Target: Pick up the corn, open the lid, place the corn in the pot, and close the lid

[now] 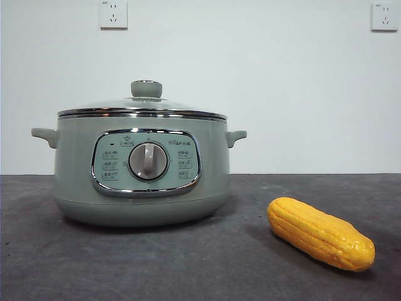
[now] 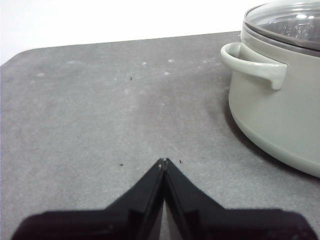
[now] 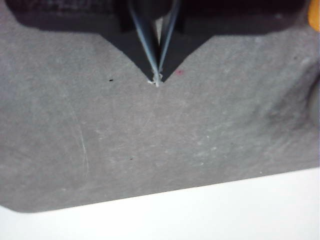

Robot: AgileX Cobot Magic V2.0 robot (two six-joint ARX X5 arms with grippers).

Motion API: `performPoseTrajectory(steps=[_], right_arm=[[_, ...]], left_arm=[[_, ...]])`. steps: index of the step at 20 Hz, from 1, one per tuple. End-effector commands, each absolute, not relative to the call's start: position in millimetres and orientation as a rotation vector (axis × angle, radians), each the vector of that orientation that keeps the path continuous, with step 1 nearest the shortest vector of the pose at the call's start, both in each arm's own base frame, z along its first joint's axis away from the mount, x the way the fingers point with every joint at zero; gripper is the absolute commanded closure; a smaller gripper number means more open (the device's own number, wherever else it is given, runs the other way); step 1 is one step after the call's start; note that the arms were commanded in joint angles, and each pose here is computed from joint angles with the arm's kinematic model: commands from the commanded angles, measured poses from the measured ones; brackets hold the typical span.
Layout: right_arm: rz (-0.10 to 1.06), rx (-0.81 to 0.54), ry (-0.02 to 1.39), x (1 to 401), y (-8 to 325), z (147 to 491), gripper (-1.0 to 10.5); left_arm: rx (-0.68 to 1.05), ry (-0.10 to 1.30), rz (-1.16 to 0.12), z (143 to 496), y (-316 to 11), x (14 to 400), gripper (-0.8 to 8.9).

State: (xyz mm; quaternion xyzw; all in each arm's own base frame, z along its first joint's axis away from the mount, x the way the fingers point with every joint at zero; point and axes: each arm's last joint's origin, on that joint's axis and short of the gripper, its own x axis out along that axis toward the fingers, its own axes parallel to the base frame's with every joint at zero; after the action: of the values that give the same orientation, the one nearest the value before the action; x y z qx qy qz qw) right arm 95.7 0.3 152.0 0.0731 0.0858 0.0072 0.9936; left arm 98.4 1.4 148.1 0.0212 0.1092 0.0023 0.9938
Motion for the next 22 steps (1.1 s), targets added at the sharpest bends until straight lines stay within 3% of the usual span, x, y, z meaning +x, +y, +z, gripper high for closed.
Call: performPoseTrajectory(steps=[1,11,18,22], right_arm=[[0.011,0.223,0.181,95.6,0.4,151.0,9.5],[0.014,0.347,0.195,88.9,0.9,175.2,9.6],[0.168,0.393,0.217,88.8,5.5,210.2,9.6],[0.252,0.408,0.300,92.5,8.2,227.0,9.5]], left_arm=[[0.021,0.228,0.008,145.0,1.6,99.0,8.18],[-0.059,0.223,0.012,162.7,1.5,100.5,8.19],[-0.079,0.235,-0.119,191.1,-2.2,107.3,8.19],[-0.118,0.260,-0.192,208.8,-4.2,114.7,8.19]])
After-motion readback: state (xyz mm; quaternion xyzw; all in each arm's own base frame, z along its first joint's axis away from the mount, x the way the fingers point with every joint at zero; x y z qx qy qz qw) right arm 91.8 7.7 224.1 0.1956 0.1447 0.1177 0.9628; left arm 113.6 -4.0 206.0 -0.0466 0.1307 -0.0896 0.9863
